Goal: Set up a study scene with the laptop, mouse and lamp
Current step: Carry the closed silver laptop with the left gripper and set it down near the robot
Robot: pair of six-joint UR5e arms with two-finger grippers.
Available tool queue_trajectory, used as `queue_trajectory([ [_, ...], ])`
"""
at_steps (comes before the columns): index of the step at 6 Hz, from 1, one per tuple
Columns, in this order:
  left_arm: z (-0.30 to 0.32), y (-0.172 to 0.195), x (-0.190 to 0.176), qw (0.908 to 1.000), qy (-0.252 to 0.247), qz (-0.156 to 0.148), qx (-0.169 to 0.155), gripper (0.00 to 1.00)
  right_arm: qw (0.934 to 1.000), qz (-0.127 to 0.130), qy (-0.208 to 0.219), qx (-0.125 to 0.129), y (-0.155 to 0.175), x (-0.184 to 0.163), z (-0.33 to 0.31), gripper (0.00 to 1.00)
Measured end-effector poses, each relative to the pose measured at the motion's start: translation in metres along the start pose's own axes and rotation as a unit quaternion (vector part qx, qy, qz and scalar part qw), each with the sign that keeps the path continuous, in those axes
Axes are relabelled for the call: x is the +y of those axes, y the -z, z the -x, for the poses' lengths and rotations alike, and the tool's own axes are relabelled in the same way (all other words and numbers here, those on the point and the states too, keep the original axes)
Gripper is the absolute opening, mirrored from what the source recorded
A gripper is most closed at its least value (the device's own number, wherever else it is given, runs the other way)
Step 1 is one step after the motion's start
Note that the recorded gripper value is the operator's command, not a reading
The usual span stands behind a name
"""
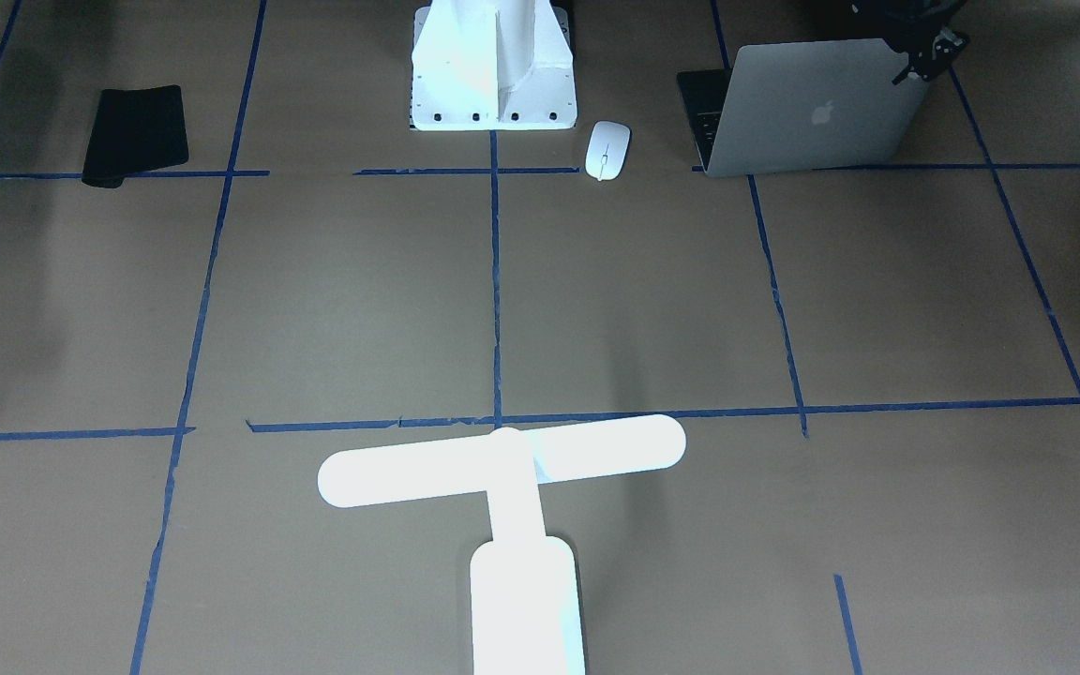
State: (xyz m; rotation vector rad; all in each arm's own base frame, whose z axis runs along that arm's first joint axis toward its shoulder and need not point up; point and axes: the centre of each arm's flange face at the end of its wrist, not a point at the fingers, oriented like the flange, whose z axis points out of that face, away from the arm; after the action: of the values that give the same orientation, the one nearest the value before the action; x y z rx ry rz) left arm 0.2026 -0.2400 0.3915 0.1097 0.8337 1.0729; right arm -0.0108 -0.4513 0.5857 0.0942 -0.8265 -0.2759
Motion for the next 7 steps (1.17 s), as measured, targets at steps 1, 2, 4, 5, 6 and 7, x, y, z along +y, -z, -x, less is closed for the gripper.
queue_trajectory([
  [1,-0.005,-0.005,-0.002,1.0,-0.003,0.007,0.005,0.91,1.0,0.001,-0.001,0.0,-0.001,0.001,-0.001,1.0],
  [2,-0.008,-0.01,-0.003,0.9999,-0.007,0.012,0.008,0.81,1.0,0.002,-0.002,0.0,-0.001,0.003,-0.001,1.0],
  [4,-0.011,-0.017,-0.007,0.9996,-0.017,0.019,0.01,0.44,1.0,0.002,-0.002,0.0,-0.002,0.004,-0.002,1.0],
  [5,-0.012,-0.018,-0.008,0.9996,-0.022,0.019,0.003,0.13,1.0,0.003,-0.002,0.0,-0.002,0.004,-0.002,1.0],
  [6,-0.011,-0.017,-0.01,0.9995,-0.026,0.016,-0.008,0.0,1.0,0.003,-0.002,0.0,-0.002,0.004,-0.002,1.0],
  [7,-0.01,-0.015,-0.011,0.9994,-0.028,0.013,-0.015,0.0,1.0,0.003,-0.001,0.0,-0.002,0.004,-0.002,1.0],
])
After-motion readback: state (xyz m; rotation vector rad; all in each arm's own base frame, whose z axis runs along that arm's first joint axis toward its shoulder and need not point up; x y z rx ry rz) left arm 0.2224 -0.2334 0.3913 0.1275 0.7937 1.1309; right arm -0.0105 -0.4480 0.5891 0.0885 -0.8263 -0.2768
